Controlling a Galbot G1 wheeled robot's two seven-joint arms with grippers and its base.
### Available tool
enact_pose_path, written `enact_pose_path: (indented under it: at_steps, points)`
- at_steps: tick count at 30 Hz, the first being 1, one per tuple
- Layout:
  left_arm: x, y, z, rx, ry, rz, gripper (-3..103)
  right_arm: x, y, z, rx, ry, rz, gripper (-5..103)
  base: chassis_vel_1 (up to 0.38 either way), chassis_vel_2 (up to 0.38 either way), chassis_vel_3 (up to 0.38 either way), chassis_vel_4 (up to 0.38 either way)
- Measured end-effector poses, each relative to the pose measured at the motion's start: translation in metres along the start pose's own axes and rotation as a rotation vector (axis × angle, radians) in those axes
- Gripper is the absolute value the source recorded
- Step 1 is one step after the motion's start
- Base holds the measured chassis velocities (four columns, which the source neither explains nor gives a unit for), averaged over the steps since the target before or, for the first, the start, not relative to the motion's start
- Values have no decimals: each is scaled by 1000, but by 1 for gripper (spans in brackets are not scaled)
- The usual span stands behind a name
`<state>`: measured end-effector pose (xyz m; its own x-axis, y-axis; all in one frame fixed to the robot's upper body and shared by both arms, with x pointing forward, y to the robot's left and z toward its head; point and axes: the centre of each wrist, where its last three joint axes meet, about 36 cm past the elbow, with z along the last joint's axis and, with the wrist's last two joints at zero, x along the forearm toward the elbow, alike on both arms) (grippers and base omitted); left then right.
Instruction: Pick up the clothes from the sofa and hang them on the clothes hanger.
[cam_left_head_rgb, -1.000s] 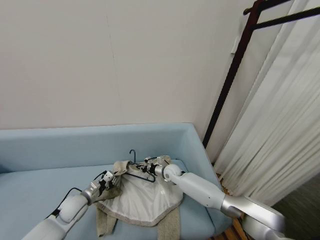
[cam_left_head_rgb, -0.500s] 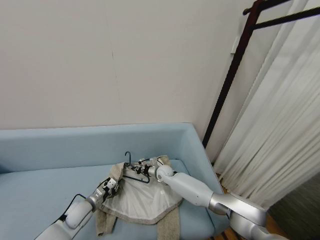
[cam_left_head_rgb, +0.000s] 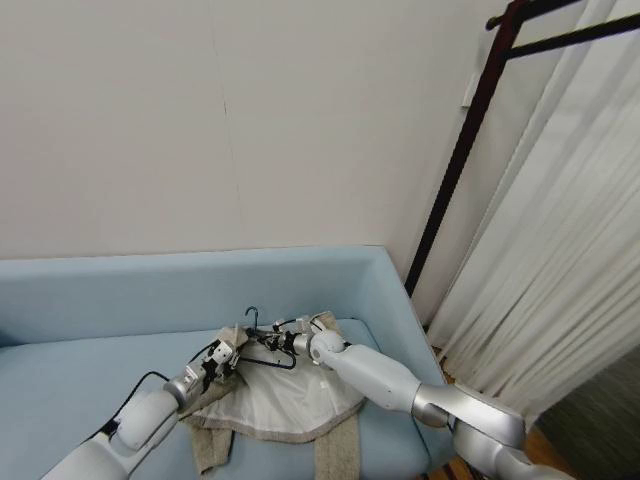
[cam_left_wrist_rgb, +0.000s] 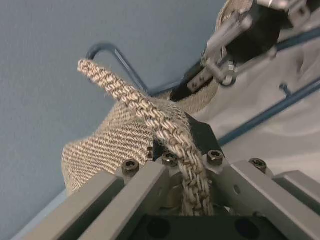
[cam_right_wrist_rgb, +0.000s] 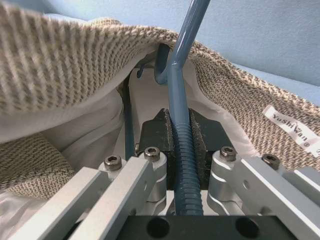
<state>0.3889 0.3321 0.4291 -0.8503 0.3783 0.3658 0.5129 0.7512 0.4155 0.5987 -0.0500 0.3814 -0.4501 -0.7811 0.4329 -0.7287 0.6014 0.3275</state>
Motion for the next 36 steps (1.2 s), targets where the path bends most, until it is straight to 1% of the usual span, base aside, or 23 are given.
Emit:
enact_pose_path:
  at_steps: [3, 6, 7, 9, 12, 13, 14, 15, 16, 17, 21, 22, 23, 24, 25, 27, 28, 29, 30, 32, 33, 35, 36]
  points:
    - [-2, 0, 9, -2, 24, -12, 0, -4, -3, 0, -3, 2, 9, 8, 0, 0, 0, 0]
    - [-6, 3, 26, -16, 83, -55, 0, -13, -10, 1, 23, -1, 43, 8, 0, 0, 0, 0]
    - [-6, 3, 26, -16, 83, -55, 0, -13, -10, 1, 23, -1, 43, 8, 0, 0, 0, 0]
    - [-8, 5, 33, -12, 116, -81, 0, -18, -12, 0, 28, 0, 59, 5, 0, 0, 0, 0]
    - [-10, 4, 39, -8, 134, -110, 0, -20, -13, -1, 31, 3, 81, 14, 0, 0, 0, 0]
    - [-11, 2, 41, -5, 139, -122, 0, -20, -13, 0, 36, 5, 90, 19, 0, 0, 0, 0]
    - [-12, 0, 43, -2, 144, -129, 6, -21, -13, 0, 50, 9, 103, 24, 0, 0, 0, 0]
    - [-12, -2, 44, 2, 147, -132, 11, -22, -13, 1, 69, 12, 121, 24, 0, 0, 0, 0]
    - [-13, -4, 45, 3, 149, -132, 11, -23, -13, 2, 90, 13, 134, 30, 0, 0, 0, 0]
    - [-13, -4, 45, 3, 149, -132, 11, -23, -13, 2, 90, 13, 134, 30, 0, 0, 0, 0]
    - [-16, -9, 46, 5, 152, -122, 32, -21, -9, 5, 124, -6, 183, 51, 0, 0, 0, 0]
    - [-16, -9, 46, 5, 152, -122, 32, -21, -9, 5, 124, -6, 183, 51, 0, 0, 0, 0]
    - [-16, -9, 47, 4, 153, -121, 38, -18, -9, 5, 128, -13, 193, 57, 0, 0, 0, 0]
    - [-16, -8, 47, 4, 155, -122, 43, -10, -9, 4, 135, -20, 200, 57, 0, 0, 0, 0]
    - [-16, -8, 48, 3, 156, -122, 43, -2, -9, 3, 143, -20, 201, 62, 0, 0, 0, 0]
    - [-15, -5, 50, 1, 158, -124, 54, 19, -10, 5, 167, -3, 200, 73, 0, 0, 0, 0]
    - [-15, -5, 50, 1, 158, -124, 54, 19, -10, 5, 167, -3, 200, 73, 0, 0, 0, 0]
    - [-15, -4, 51, 1, 158, -122, 59, 27, -10, 9, 187, 10, 201, 78, 0, 0, 0, 0]
    - [-15, -2, 53, -2, 159, -119, 68, 35, -9, 16, 208, 31, 203, 78, 0, 0, 0, 0]
    - [-15, -1, 55, -7, 159, -115, 68, 44, -5, 29, 220, 75, 215, 89, 0, 0, 0, 0]
    - [-15, -1, 55, -7, 159, -115, 68, 44, -5, 29, 220, 75, 215, 89, 0, 0, 0, 0]
    - [-15, 0, 55, -8, 158, -109, 57, 47, 4, 42, 206, 109, 230, 99, 0, 0, 0, 0]
    - [-15, 0, 56, -8, 158, -108, 52, 48, 7, 46, 198, 118, 234, 99, 0, 0, 0, 0]
